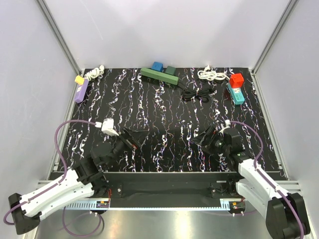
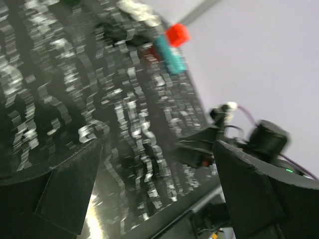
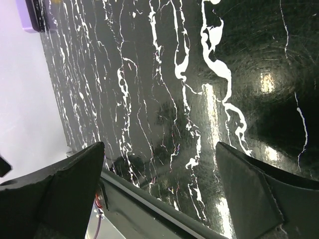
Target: Pull the plug off the socket
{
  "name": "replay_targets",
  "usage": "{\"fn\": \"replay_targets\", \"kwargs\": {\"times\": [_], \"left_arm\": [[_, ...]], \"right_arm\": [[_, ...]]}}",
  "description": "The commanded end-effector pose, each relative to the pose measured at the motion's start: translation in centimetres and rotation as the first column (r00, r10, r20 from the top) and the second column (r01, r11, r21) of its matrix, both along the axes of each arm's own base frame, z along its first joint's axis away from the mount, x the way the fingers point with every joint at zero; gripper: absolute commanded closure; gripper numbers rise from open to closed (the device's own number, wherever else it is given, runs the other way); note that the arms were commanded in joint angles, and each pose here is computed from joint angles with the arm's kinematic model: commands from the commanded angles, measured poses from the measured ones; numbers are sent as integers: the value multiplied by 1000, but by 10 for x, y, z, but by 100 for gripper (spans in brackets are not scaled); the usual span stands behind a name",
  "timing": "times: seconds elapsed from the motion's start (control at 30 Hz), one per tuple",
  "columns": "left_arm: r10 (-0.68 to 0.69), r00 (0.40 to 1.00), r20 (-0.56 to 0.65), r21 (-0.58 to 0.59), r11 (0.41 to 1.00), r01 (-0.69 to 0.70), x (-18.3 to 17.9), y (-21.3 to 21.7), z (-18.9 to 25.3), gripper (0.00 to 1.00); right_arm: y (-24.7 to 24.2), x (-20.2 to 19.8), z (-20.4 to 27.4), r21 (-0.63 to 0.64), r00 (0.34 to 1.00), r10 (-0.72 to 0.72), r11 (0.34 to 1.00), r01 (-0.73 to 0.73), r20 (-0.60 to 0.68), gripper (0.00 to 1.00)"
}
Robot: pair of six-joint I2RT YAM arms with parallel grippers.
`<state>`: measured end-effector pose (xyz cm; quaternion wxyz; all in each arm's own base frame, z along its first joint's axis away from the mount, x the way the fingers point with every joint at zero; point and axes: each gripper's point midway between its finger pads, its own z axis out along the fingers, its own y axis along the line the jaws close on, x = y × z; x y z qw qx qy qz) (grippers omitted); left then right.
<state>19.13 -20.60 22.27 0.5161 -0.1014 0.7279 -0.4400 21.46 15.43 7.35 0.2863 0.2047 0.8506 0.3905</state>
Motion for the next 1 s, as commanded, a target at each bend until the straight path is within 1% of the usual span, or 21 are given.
{"fn": "replay_targets", "kwargs": {"times": [0.0,0.13,0.33,0.37,0.4,0.43,0.5,0.53,0.57,0.6,0.63,0.73,0.77,0.83,0.87,0.9,0.97], "left_arm": [[150,986,-69,-6,989,-150,9,26,3,1],[198,972,-126,28,980,-196,7,38,-7,1],[240,962,-130,31,971,-238,2,56,2,1],[257,956,-139,70,966,-249,-1,64,-3,1],[267,955,-131,66,963,-261,-2,69,7,1],[265,956,-129,92,963,-254,-5,74,8,1],[199,976,-92,66,979,-194,-13,70,32,1],[178,982,-65,69,982,-173,-16,71,39,1],[158,986,-54,51,987,-155,-20,71,49,1],[168,985,-49,45,985,-166,-20,74,51,1],[183,982,-54,20,983,-182,-22,80,54,1],[230,973,-26,-10,973,-230,-21,93,68,1],[233,972,-14,-10,972,-233,-21,95,77,1],[231,973,-2,66,971,-230,-15,89,78,1],[230,973,10,78,970,-230,-13,88,87,1],[236,972,-1,126,964,-234,-7,81,83,1],[267,964,-3,156,952,-264,-1,81,87,1]], "right_arm": [[-1,14,17,-15,999,-8,1000,9,48,0],[8,11,28,5,995,61,998,-62,73,0],[15,5,38,22,986,124,992,-128,114,0],[16,5,39,27,986,128,991,-131,107,0],[19,4,41,38,985,141,989,-145,103,0],[21,8,43,44,985,148,987,-153,90,0],[29,11,49,67,978,190,978,-196,82,0],[33,18,51,74,975,212,973,-217,68,0],[39,16,55,95,966,252,962,-257,60,0],[44,24,53,102,960,274,955,-279,59,1],[49,34,67,117,953,286,948,-296,99,0],[62,43,77,186,944,310,927,-327,116,0],[66,49,88,190,936,309,922,-338,168,0],[71,62,96,179,937,291,928,-326,195,0],[70,71,97,168,942,268,938,-303,201,0],[72,78,93,164,947,261,942,-293,189,0],[74,99,104,158,948,228,951,-266,221,0]]}}
